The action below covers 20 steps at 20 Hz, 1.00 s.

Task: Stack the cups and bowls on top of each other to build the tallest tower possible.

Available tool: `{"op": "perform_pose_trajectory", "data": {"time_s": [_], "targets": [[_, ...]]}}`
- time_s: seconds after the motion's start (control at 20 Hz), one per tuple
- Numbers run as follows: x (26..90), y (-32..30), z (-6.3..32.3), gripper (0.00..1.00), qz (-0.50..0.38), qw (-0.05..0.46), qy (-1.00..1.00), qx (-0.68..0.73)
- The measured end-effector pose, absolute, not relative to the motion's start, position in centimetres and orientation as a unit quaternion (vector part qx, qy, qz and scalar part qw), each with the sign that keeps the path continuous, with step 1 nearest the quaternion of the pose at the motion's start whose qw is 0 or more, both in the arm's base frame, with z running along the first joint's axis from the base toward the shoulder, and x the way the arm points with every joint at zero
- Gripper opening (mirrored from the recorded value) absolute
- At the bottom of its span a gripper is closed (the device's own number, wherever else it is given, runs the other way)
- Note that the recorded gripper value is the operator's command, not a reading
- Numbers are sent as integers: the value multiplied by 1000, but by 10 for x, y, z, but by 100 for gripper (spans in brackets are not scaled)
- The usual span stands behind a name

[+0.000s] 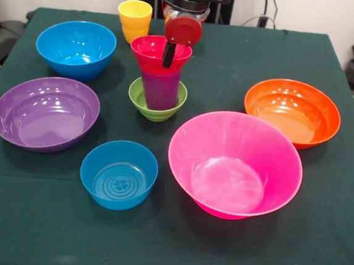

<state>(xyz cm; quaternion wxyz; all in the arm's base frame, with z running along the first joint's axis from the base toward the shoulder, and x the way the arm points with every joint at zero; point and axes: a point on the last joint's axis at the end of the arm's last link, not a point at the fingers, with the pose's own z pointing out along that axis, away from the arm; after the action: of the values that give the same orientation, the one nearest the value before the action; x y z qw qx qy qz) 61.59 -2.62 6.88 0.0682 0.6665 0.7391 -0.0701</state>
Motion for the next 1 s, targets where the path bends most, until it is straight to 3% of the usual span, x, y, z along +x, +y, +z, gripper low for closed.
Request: {"op": "perform_pose_trajectory", "data": {"time_s": [1.0], "targets": [[620, -26, 76, 0, -65, 74, 739, 667]]}}
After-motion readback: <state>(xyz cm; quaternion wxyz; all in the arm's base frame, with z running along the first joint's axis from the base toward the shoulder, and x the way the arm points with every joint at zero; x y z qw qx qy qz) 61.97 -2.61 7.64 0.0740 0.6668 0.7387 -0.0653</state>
